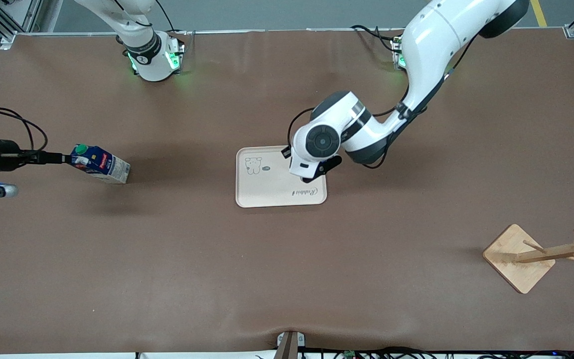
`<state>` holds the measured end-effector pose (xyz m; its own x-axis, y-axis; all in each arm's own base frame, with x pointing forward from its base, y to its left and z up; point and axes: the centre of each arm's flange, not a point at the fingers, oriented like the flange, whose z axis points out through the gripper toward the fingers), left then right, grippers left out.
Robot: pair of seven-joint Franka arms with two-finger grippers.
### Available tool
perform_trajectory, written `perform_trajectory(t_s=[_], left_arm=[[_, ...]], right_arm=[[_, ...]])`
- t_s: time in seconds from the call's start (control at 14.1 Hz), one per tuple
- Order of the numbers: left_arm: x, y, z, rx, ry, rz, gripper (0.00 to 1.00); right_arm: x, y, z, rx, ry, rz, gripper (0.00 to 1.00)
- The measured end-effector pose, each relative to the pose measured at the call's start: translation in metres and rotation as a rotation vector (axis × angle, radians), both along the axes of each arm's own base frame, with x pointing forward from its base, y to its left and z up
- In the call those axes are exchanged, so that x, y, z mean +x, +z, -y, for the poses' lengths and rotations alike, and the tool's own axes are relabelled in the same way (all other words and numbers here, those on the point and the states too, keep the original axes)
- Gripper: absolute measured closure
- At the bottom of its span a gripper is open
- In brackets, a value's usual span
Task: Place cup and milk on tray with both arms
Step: 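Carry the mug to the tray while the right gripper reaches the milk, then set the mug on the tray while the right gripper grasps the milk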
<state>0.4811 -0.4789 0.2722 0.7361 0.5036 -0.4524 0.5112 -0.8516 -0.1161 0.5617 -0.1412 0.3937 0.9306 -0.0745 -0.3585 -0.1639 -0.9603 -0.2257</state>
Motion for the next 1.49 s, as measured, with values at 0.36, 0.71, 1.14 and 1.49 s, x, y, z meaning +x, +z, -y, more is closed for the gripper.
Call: perform_trajectory(t_s=[0.36,0.71,1.14,1.49], left_arm=[[-0.004,-0.034,0.002,0.001,0.013,-0.072,0.93],[-0.006,-0.043,0.006,-0.003,0.004,-0.083,0.61],[0.018,-0.019,0.009,-0.045,0.028,-0.013,0.46],[0.074,0.071,-0.024,-0.055,0.048,0.214,0.00]], right_arm=[[-0.012,-0.037,-0.012,-0.041,0.034,-0.028,0.00],[-0.027,-0.067,-0.014,-0.045,0.029,-0.042,0.09],[-0.029,-0.041,-0.017,-0.021,0.044,-0.095,0.34],[0.007,0.062,-0.058,-0.040,0.117,-0.047,0.41]])
